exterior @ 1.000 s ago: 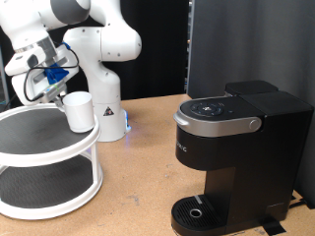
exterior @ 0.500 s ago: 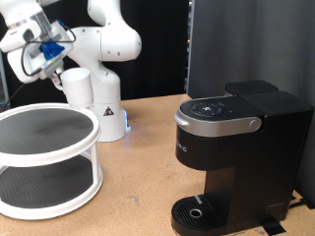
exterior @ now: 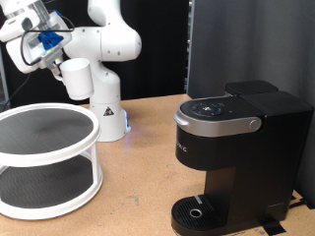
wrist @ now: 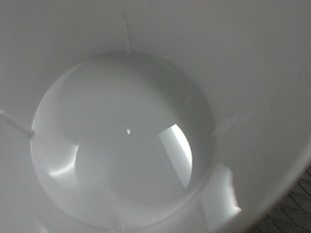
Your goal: Make a cup of coffee with the keurig machine
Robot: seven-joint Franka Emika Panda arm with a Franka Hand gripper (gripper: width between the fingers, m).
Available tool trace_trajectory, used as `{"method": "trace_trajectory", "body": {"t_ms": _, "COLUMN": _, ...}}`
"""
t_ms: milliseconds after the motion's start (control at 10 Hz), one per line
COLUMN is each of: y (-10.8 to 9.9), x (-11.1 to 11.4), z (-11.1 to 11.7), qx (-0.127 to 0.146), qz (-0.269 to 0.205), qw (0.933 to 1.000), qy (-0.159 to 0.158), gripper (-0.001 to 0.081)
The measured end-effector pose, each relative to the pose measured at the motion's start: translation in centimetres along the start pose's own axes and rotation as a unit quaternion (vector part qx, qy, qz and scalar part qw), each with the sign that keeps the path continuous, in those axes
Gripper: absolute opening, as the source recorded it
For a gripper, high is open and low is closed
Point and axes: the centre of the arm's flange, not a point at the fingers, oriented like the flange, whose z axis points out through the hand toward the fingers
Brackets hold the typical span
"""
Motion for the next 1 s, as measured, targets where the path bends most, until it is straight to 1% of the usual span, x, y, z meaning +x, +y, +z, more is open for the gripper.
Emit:
{"method": "trace_trajectory", "body": {"t_ms": 200, "y": -1.0, "x": 1.4, "z": 0.3, "qx": 0.01, "qz": 0.007, "qw": 0.9997, "qy": 0.019, "gripper": 0.0073}}
{"method": "trace_trajectory", "body": {"t_ms": 400, "y": -2.5, "x": 3.9, "z": 0.6, "qx": 0.002, "qz": 0.021, "qw": 0.9992, "qy": 0.035, "gripper": 0.0073}}
{"method": "trace_trajectory", "body": {"t_ms": 800, "y": -4.7, "x": 8.5, "z": 2.9, "qx": -0.024, "qz": 0.056, "qw": 0.9976, "qy": 0.033, "gripper": 0.0073}}
{"method": "trace_trajectory", "body": {"t_ms": 1000, "y": -5.3, "x": 10.6, "z": 4.0, "qx": -0.03, "qz": 0.068, "qw": 0.9969, "qy": 0.027, "gripper": 0.0073}}
